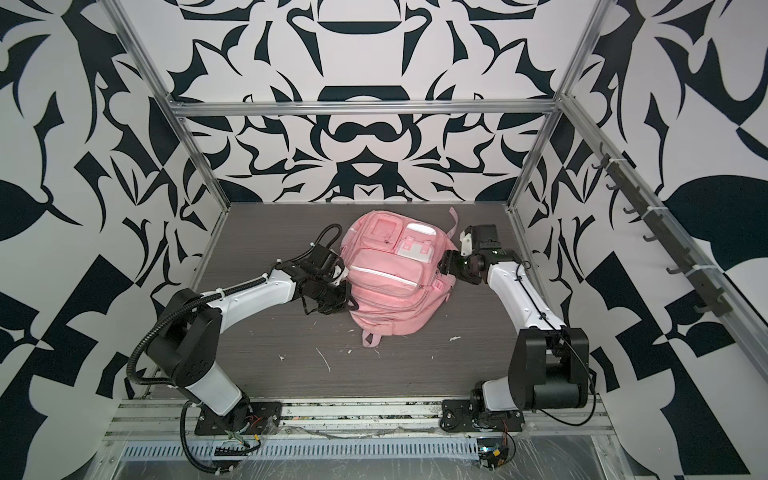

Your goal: Pack the student bag

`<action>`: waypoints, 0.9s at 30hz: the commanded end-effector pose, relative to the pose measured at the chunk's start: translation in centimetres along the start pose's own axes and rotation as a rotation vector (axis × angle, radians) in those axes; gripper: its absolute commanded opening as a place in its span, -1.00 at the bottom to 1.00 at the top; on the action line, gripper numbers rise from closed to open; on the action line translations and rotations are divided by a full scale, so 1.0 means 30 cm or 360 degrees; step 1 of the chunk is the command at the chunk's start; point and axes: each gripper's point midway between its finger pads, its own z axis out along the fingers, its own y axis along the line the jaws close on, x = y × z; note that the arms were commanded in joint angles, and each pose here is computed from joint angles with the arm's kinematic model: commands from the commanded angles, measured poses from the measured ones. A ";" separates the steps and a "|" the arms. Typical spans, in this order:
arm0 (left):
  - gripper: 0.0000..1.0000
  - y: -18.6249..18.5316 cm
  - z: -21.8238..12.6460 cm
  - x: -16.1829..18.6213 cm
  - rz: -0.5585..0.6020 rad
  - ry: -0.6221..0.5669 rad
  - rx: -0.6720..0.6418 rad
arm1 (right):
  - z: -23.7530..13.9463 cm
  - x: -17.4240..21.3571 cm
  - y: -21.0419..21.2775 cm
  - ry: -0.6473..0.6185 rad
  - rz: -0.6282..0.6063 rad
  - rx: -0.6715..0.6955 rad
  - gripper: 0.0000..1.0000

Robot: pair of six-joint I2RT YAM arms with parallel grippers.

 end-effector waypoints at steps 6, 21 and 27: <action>0.36 -0.114 -0.129 0.098 0.0154 0.0023 0.0284 | 0.022 -0.035 -0.269 -0.0028 0.0533 0.0102 0.43; 0.93 0.064 -0.175 -0.502 -0.0158 -0.0265 0.0281 | 0.254 -0.200 -0.255 0.0079 0.0583 -0.0094 0.27; 0.85 0.110 -0.027 -0.504 -0.0256 -0.0155 0.0273 | 0.359 -0.187 -0.122 0.0273 0.0326 -0.0087 0.08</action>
